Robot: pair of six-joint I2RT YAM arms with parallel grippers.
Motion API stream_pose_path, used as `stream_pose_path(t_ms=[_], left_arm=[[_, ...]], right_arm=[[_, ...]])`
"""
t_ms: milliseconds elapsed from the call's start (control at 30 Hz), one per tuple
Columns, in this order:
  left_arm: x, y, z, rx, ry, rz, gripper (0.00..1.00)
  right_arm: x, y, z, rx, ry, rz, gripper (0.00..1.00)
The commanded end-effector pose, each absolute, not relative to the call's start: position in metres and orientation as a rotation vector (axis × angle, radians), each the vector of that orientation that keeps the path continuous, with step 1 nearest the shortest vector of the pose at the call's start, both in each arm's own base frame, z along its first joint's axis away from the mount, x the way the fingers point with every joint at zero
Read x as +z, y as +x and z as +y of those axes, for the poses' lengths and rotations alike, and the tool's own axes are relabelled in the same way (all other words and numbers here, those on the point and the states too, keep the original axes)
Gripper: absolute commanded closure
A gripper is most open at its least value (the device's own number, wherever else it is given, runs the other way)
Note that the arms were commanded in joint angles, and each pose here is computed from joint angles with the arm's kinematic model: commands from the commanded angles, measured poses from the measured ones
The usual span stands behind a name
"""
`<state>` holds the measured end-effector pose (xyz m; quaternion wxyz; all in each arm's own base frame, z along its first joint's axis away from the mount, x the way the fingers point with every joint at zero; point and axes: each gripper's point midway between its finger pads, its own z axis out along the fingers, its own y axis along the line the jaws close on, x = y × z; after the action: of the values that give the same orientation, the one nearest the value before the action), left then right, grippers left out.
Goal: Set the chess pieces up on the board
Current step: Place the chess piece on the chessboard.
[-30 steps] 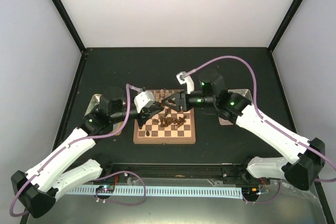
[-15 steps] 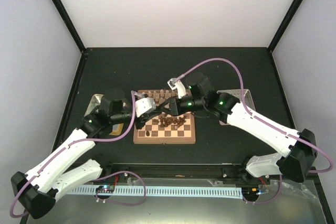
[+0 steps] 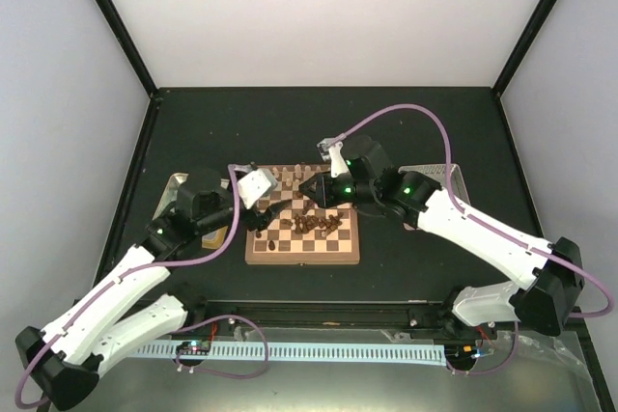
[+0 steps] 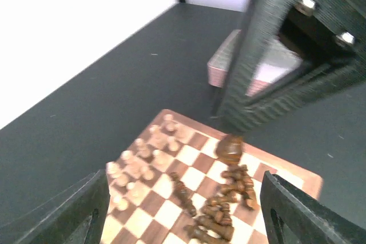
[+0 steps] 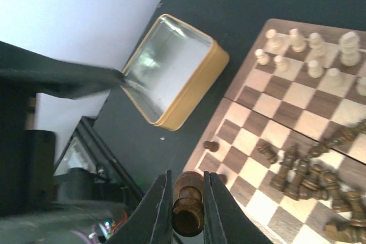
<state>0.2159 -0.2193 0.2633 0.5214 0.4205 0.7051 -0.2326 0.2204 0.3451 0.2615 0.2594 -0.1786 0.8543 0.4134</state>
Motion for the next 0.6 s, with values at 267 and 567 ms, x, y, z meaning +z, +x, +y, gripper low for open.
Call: stream_pose_path(t_ms=[267, 567], left_arm=[[0.352, 0.252, -0.065, -0.046, 0.024, 1.560, 0.11], [0.374, 0.221, -0.005, 0.032, -0.247, 1.437, 0.09]], right_arm=[[0.206, 0.227, 0.385, 0.763, -0.615, 2.396, 0.95], [0.157, 0.194, 0.453, 0.507, -0.935, 2.406, 0.94]])
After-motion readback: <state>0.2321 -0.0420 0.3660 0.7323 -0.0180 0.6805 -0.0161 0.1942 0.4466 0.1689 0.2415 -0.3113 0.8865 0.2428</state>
